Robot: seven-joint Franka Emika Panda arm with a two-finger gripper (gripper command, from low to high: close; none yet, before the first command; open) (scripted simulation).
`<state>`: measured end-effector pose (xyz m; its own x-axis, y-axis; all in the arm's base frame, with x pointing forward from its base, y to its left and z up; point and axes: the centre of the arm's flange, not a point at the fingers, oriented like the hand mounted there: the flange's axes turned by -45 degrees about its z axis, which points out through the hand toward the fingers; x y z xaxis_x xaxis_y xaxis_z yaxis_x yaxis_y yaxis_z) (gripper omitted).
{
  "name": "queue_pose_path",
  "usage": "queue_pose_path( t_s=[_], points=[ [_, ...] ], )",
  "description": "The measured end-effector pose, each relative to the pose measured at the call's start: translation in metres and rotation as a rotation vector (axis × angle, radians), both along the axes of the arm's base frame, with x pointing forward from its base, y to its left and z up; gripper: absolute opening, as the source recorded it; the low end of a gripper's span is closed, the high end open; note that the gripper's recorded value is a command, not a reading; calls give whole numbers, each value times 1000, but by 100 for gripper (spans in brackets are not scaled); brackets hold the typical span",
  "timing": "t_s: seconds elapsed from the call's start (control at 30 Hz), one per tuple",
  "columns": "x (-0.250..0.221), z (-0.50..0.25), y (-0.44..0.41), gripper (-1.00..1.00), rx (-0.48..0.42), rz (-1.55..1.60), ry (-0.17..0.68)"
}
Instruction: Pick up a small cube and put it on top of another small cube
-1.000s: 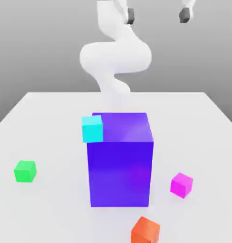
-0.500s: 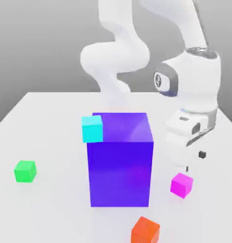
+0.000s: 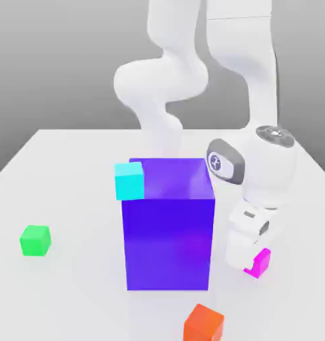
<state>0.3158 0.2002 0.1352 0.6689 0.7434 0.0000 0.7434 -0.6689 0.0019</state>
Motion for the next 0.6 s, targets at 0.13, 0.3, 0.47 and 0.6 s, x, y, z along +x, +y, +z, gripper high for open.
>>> queue_pose_path(
  t_s=[0.13, 0.3, 0.47, 0.6],
  points=[
    [1, 35, 0, -100, -1, 1, -1],
    [42, 80, -18, -100, 34, -3, -59],
    [111, 126, -102, -100, 44, -23, -156],
    [147, 163, -196, -100, 24, -55, -231]
  ],
)
